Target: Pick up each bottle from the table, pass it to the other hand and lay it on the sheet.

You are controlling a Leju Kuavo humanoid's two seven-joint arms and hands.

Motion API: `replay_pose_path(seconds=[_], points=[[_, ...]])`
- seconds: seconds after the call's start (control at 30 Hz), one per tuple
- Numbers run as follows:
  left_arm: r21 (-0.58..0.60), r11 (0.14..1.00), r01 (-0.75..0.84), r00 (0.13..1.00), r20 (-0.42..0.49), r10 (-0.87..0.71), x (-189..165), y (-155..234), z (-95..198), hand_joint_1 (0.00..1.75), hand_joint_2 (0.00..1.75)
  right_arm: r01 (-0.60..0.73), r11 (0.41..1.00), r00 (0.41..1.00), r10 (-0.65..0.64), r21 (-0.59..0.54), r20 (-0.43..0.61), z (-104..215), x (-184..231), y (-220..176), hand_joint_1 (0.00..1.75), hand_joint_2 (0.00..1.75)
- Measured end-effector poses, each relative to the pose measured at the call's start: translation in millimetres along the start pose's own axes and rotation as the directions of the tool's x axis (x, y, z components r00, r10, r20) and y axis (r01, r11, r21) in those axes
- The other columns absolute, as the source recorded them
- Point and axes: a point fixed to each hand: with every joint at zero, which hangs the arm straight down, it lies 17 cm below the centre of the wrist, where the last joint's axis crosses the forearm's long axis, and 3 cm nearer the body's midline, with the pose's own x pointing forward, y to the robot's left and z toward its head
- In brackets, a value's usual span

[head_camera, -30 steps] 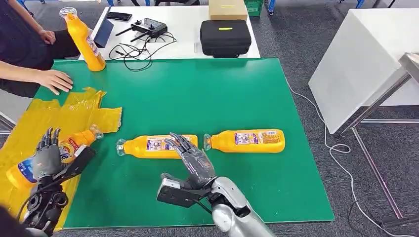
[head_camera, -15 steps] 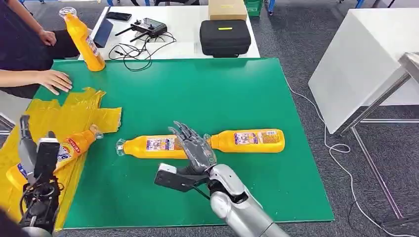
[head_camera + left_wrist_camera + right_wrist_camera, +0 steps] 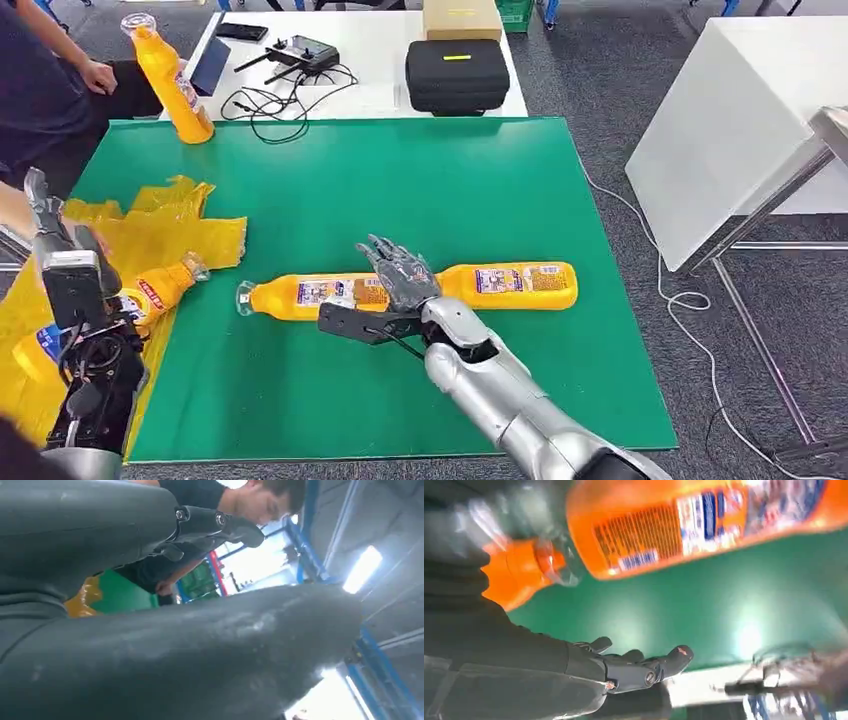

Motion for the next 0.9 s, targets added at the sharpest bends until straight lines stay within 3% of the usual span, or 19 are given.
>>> replay_pose_path(seconds=[0.3, 0.7, 0.9], points=[[0.011, 0.999, -0.035, 0.998, 0.043, 0.035, 21, -4, 5, 0.0, 0.0, -0.038, 0.989, 0.998, 0.043, 0.142, -0.036, 3, 3, 30, 0.0, 1.75], [-0.002, 0.997, -0.079, 0.993, 0.084, 0.078, 40, -7, 12, 0.0, 0.0, -0.129, 0.979, 0.982, 0.148, 0.156, -0.118, -2, -5, 16, 0.0, 1.75], [0.002, 0.995, -0.103, 0.989, 0.106, 0.102, 52, -3, 20, 0.0, 0.0, -0.188, 0.959, 0.961, 0.224, 0.214, -0.163, 4, -19, 27, 0.0, 1.75]])
